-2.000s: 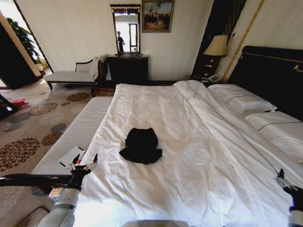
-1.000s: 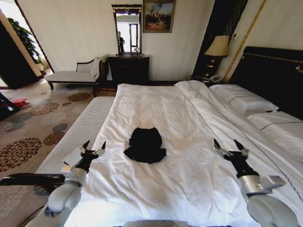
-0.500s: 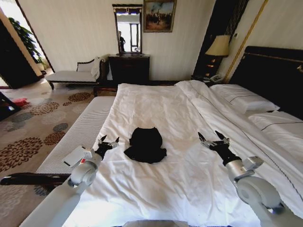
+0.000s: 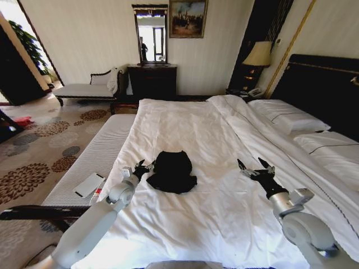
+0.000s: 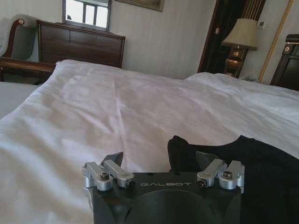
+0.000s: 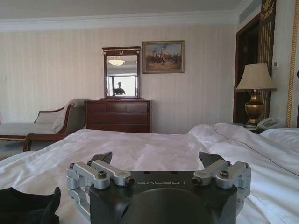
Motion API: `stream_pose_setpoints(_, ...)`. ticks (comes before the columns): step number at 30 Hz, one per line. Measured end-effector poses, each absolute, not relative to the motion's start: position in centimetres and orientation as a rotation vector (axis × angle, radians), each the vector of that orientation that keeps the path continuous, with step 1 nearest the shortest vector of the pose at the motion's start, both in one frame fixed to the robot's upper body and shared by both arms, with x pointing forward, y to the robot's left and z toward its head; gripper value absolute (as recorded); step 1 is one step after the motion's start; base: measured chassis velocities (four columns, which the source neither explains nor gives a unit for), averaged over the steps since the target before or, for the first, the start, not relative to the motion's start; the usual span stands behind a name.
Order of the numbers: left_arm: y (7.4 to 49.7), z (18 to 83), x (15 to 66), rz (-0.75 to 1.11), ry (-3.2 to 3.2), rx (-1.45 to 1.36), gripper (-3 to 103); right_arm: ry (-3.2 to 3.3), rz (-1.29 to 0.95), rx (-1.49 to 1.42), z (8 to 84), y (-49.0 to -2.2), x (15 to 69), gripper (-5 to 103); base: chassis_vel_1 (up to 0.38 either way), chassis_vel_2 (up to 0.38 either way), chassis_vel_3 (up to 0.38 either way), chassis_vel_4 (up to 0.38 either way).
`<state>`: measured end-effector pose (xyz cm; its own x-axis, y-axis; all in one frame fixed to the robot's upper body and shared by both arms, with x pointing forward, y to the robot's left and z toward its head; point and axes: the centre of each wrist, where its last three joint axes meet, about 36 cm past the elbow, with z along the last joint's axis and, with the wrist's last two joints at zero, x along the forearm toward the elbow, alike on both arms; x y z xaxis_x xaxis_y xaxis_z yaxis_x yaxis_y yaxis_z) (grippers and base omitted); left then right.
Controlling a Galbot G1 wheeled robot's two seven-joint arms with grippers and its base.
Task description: Fold the clothes on the bed.
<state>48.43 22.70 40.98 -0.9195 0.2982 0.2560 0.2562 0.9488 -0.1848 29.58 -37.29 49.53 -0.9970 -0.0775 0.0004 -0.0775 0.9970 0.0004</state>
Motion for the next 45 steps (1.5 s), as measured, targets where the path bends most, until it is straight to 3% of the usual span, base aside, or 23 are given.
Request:
stream_pose_setpoints(4, 22.0, 41.2, 50.1, 0.241, -2.814, -0.403, 102, -3.135, -0.004, 0.11, 49.4, -37.2, 29.3, 100, 0.0, 0.0, 0.0, 0.0)
stream_pose_setpoints(15, 21.0, 40.3, 51.4, 0.259, -2.786, -0.391, 93, -3.138, -0.003, 0.085, 49.2, -37.3, 29.3, 100, 0.0, 0.0, 0.0, 0.0)
stream_pose_setpoints(19, 20.2, 40.0, 52.2, 0.278, -2.763, -0.399, 72, -3.14, -0.006, 0.071, 49.2, -37.4, 29.3, 100, 0.0, 0.0, 0.0, 0.0)
stream_pose_setpoints(21, 20.0, 39.9, 52.3, 0.282, -2.757, -0.397, 72, -3.14, -0.005, 0.067, 49.2, -37.4, 29.3, 100, 0.0, 0.0, 0.0, 0.0)
stream_pose_setpoints(24, 19.4, 39.5, 52.6, 0.282, -2.743, -0.397, 55, -3.14, -0.007, 0.054, 49.2, -37.5, 29.3, 100, 0.0, 0.0, 0.0, 0.0)
stream_pose_setpoints(27, 19.1, 39.4, 52.8, 0.287, -2.736, -0.391, 50, -3.14, -0.008, 0.047, 49.3, -37.6, 29.3, 100, 0.0, 0.0, 0.0, 0.0)
stream_pose_setpoints(29, 18.8, 39.2, 53.0, 0.301, -2.726, -0.384, 35, -3.141, -0.009, 0.037, 49.3, -37.6, 29.3, 100, 0.0, 0.0, 0.0, 0.0)
stream_pose_setpoints(31, 18.7, 39.1, 53.1, 0.303, -2.725, -0.383, 35, -3.141, -0.009, 0.035, 49.3, -37.6, 29.3, 100, 0.0, 0.0, 0.0, 0.0)
stream_pose_setpoints(34, 18.8, 39.2, 53.2, 0.305, -2.726, -0.381, 19, -3.138, -0.01, 0.029, 49.2, -37.6, 29.2, 100, 0.0, 0.0, 0.0, 0.0)
stream_pose_setpoints(36, 18.8, 39.3, 53.2, 0.305, -2.727, -0.381, 19, -3.137, -0.01, 0.029, 49.2, -37.6, 29.2, 100, 0.0, 0.0, 0.0, 0.0)
stream_pose_setpoints(39, 19.0, 39.4, 53.3, 0.306, -2.729, -0.378, 3, -3.127, -0.033, 0.041, 49.1, -37.4, 29.2, 100, 0.0, 0.0, 0.0, 0.0)
stream_pose_setpoints(45, 18.9, 39.8, 53.1, 0.304, -2.728, -0.388, 1, -3.088, -0.108, 0.117, 49.4, -37.1, 29.8, 100, 0.0, 0.0, 0.0, 0.0)
